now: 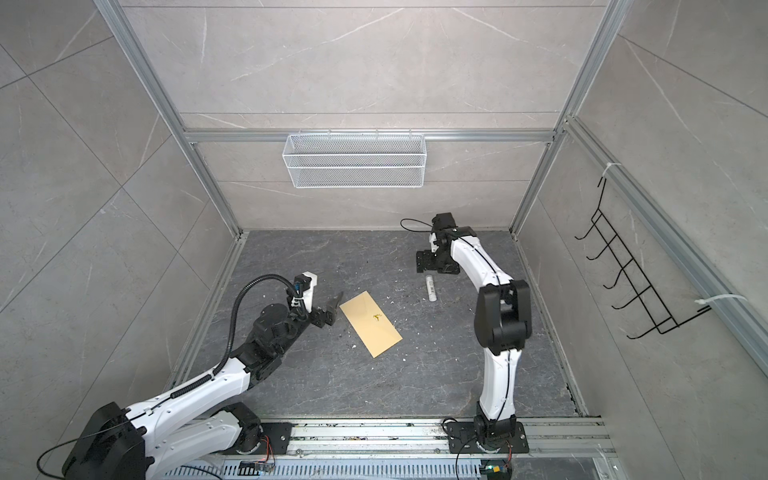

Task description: Place the letter into the envelope and seal it

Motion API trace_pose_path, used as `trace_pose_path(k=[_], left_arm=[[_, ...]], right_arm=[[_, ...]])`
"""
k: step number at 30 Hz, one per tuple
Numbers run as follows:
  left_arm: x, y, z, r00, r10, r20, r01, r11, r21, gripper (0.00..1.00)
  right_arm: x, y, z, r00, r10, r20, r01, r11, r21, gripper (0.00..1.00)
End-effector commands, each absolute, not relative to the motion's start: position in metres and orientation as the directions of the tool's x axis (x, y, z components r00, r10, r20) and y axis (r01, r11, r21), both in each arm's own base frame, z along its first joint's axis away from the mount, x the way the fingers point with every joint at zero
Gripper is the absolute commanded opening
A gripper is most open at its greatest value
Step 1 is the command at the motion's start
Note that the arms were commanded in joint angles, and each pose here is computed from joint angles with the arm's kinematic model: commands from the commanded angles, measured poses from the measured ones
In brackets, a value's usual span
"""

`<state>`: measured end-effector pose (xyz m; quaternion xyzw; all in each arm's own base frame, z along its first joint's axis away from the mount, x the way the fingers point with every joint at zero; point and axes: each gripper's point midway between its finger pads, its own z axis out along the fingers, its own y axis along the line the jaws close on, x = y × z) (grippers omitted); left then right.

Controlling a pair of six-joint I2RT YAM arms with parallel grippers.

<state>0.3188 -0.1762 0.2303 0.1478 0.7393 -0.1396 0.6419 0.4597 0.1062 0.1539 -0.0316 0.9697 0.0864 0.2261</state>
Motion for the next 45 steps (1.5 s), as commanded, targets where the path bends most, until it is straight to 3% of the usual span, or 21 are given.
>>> trace_pose_path(k=[1, 5, 11, 21, 28, 36, 38, 44, 45], left_arm=[[0.333, -0.120, 0.226, -0.171, -0.029, -0.985, 0.190, 0.980, -0.061, 0.94], [0.338, -0.075, 0.208, -0.174, -0.014, -0.985, 0.041, 0.999, -0.022, 0.95], [0.335, -0.034, 0.178, -0.173, 0.048, -0.984, -0.108, 0.992, 0.067, 0.96], [0.333, -0.005, 0.138, -0.204, 0.123, -0.971, -0.198, 0.966, 0.164, 0.96], [0.349, 0.002, 0.125, -0.204, 0.143, -0.968, -0.174, 0.968, 0.180, 0.96], [0.360, 0.010, 0.105, -0.240, 0.092, -0.966, -0.138, 0.982, 0.128, 0.96], [0.366, 0.013, 0.098, -0.261, 0.074, -0.962, -0.138, 0.984, 0.113, 0.95], [0.380, 0.026, 0.091, -0.340, 0.024, -0.940, -0.167, 0.982, 0.085, 0.95], [0.381, 0.027, 0.088, -0.365, 0.002, -0.931, -0.160, 0.985, 0.065, 1.00]], right_arm=[[0.461, 0.107, 0.216, -0.727, 0.012, -0.687, -0.154, 0.972, 0.179, 0.97], [0.435, 0.088, 0.249, -0.531, 0.056, -0.846, -0.129, 0.981, 0.146, 1.00], [0.400, 0.036, 0.234, -0.354, 0.091, -0.931, 0.084, 0.994, 0.066, 1.00], [0.378, 0.005, 0.150, -0.320, -0.018, -0.947, 0.196, 0.977, -0.085, 1.00], [0.381, 0.019, 0.113, -0.333, -0.072, -0.940, 0.103, 0.988, -0.112, 1.00], [0.377, 0.027, 0.104, -0.301, -0.072, -0.951, 0.052, 0.994, -0.091, 1.00], [0.381, 0.040, 0.099, -0.267, -0.105, -0.958, -0.031, 0.994, -0.100, 1.00], [0.383, 0.034, 0.094, -0.324, -0.080, -0.943, -0.020, 0.997, -0.078, 1.00], [0.384, 0.033, 0.095, -0.314, -0.077, -0.946, -0.013, 0.997, -0.077, 1.00]])
